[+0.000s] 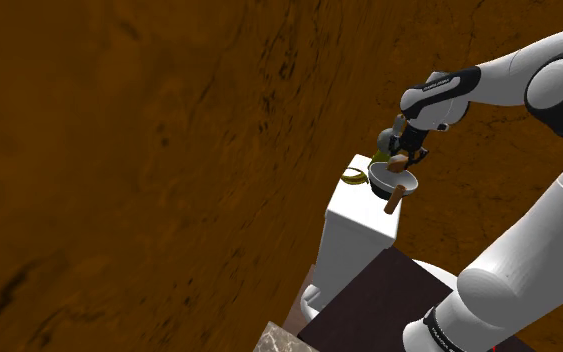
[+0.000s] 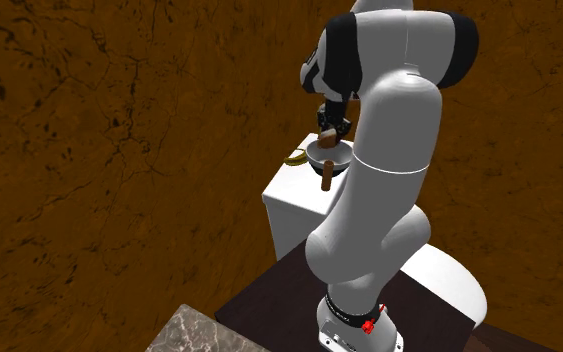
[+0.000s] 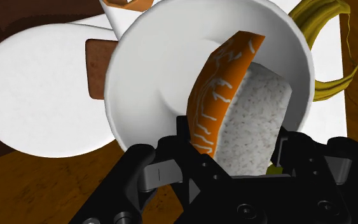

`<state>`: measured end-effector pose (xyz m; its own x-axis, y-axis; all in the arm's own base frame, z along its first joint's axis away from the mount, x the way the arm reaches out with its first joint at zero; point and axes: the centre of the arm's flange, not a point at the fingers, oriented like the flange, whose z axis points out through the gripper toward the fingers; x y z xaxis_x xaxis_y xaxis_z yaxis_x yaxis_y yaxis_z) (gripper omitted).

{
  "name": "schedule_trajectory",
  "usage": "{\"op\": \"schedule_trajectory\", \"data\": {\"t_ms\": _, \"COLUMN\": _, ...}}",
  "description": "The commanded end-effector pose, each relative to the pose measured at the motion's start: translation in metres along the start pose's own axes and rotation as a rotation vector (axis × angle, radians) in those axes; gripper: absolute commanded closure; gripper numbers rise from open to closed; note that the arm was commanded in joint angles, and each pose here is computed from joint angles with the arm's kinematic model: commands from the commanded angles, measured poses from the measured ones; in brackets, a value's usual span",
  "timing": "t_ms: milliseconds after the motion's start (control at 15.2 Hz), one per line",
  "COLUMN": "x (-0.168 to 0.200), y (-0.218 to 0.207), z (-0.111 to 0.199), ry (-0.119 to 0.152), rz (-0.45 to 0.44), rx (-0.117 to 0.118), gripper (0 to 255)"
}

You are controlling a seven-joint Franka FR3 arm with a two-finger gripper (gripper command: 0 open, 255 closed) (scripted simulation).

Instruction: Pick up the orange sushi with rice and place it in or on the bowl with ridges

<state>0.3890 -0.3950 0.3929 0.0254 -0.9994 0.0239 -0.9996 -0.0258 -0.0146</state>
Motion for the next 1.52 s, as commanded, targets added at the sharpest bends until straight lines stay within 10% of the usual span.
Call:
{"op": "schedule_trajectory", "data": {"t_ms": 0, "x": 0.001, "y": -0.001, "z": 0.01, "ry": 0.001, "rz": 0.0, "rx": 0.001, "gripper": 255}}
{"op": "schedule_trajectory", "data": {"t_ms": 792, "x": 0.0, "y": 0.0, "z": 0.034, "ry": 0.001, "rz": 0.0, "rx": 0.001, "gripper": 255}}
{"op": "schedule_trajectory", "data": {"t_ms": 858, "x": 0.0, "y": 0.0, "z": 0.034, "ry": 0.001, "rz": 0.0, "rx": 0.001, "gripper": 0}}
{"op": "schedule_trajectory", "data": {"t_ms": 1452, "x": 0.0, "y": 0.0, "z": -0.016, "ry": 0.001, "rz": 0.0, "rx": 0.001, "gripper": 0}}
